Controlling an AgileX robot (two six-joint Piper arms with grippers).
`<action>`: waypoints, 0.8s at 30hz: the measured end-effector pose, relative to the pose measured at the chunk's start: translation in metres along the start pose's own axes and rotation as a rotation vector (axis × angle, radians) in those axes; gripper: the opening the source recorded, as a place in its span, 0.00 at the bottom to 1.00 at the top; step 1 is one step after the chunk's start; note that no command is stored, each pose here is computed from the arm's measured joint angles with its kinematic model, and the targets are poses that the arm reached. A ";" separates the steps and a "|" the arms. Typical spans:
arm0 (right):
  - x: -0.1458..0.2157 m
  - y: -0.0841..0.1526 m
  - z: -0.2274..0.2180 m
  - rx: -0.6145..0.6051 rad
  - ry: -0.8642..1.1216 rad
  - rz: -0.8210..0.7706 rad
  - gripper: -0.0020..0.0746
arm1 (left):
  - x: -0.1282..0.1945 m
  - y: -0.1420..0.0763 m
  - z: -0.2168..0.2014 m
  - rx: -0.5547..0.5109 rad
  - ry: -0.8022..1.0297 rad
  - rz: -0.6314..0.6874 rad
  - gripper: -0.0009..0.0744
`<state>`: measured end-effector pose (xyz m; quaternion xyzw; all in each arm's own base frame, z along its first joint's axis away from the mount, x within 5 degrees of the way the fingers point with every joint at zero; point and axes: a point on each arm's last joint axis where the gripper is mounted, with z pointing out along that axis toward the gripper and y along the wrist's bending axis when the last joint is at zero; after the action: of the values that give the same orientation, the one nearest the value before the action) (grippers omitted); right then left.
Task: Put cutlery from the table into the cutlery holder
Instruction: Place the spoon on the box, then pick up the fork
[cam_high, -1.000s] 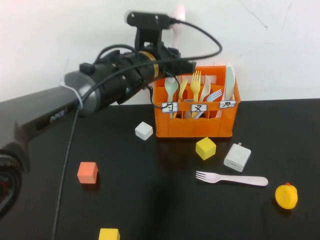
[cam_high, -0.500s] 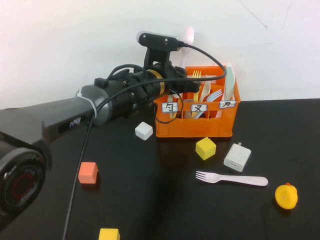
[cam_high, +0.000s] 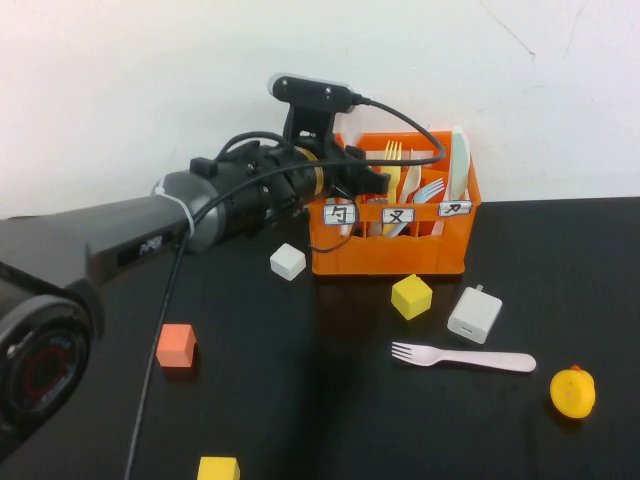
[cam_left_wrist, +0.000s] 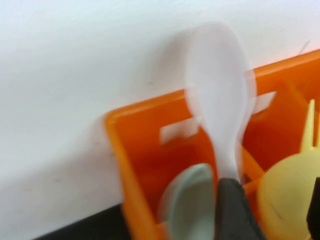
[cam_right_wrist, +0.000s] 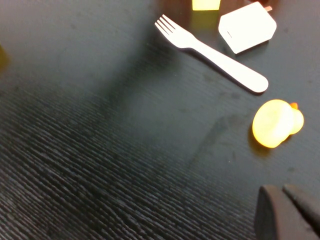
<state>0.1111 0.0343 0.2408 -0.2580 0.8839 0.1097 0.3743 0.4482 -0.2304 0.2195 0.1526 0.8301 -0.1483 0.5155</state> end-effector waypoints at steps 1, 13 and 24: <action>0.000 0.000 0.000 0.000 0.000 0.000 0.02 | -0.002 0.001 -0.002 -0.013 0.006 0.013 0.41; 0.000 0.000 0.000 0.003 -0.002 -0.094 0.02 | -0.069 0.024 -0.099 -0.341 0.073 -0.022 0.07; -0.019 -0.003 -0.001 -0.051 -0.028 -0.210 0.02 | -0.109 0.013 -0.227 -0.277 0.169 -0.154 0.01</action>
<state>0.1232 0.0388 0.2550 -0.3572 0.8436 0.0960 0.3893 0.3160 -0.1378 0.4130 0.0283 0.8921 -0.0584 0.4472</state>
